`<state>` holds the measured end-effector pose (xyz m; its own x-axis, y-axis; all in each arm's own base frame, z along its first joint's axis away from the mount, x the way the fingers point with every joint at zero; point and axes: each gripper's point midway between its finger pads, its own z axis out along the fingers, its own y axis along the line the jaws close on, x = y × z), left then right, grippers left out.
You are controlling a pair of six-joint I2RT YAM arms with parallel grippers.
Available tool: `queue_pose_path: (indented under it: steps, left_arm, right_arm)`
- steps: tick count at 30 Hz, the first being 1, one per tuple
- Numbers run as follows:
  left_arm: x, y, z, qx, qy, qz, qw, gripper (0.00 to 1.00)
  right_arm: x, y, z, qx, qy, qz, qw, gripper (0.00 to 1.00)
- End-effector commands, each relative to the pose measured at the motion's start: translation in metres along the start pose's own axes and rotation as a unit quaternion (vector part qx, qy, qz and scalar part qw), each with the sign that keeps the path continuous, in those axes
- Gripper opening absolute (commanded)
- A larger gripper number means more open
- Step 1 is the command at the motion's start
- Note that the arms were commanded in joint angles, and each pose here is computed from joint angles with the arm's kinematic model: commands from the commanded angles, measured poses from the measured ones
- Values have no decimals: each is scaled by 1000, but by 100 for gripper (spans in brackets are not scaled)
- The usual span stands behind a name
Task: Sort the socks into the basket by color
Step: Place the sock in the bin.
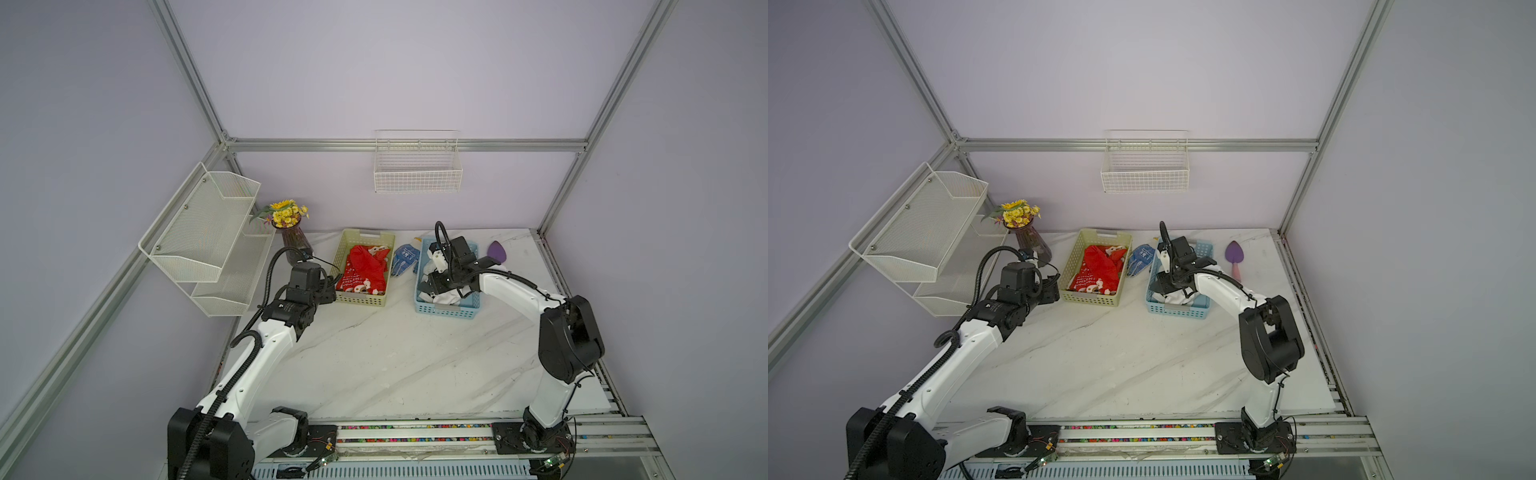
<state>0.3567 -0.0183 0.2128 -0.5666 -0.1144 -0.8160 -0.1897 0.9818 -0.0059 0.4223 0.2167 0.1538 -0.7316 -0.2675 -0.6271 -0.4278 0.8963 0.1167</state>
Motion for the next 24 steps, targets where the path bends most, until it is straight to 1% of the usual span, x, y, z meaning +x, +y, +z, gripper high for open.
queue_pose_path:
  steps: [1, 3, 5, 7, 8, 9, 10, 14, 18, 21, 24]
  left_arm:
    - [-12, 23, -5, -53, -53, 11, 997, 100]
    - [-12, 31, -6, -71, -68, 25, 995, 100]
    - [-12, 34, -5, -80, -89, 30, 992, 100]
    - [-12, 39, -3, -91, -112, 33, 989, 100]
    - [-12, 40, -1, -93, -129, 33, 987, 100]
    - [-11, 40, 1, -92, -143, 36, 985, 100]
    - [-9, 40, 4, -91, -155, 39, 983, 100]
    - [0, 43, 14, -97, -202, 42, 974, 100]
    - [14, 47, 32, -104, -201, 43, 973, 100]
    - [22, 49, 42, -111, -202, 38, 972, 100]
    - [26, 48, 48, -106, -215, 35, 970, 100]
  right_arm:
    - [-46, 6, -55, 0, -106, 5, 994, 49]
    - [-52, 6, -78, 3, -135, 12, 991, 52]
    - [-54, 6, -95, 7, -155, 20, 988, 62]
    - [-55, 2, -109, 19, -178, 32, 983, 76]
    - [-54, 0, -116, 23, -192, 37, 980, 85]
    - [-52, -4, -121, 31, -204, 44, 977, 92]
    - [-52, -5, -129, 35, -219, 45, 974, 97]
    - [-42, -19, -144, 72, -253, 54, 963, 97]
    - [-28, -37, -159, 116, -284, 80, 948, 97]
    - [-18, -41, -172, 122, -318, 85, 936, 97]
    - [-7, -47, -177, 136, -332, 82, 930, 97]
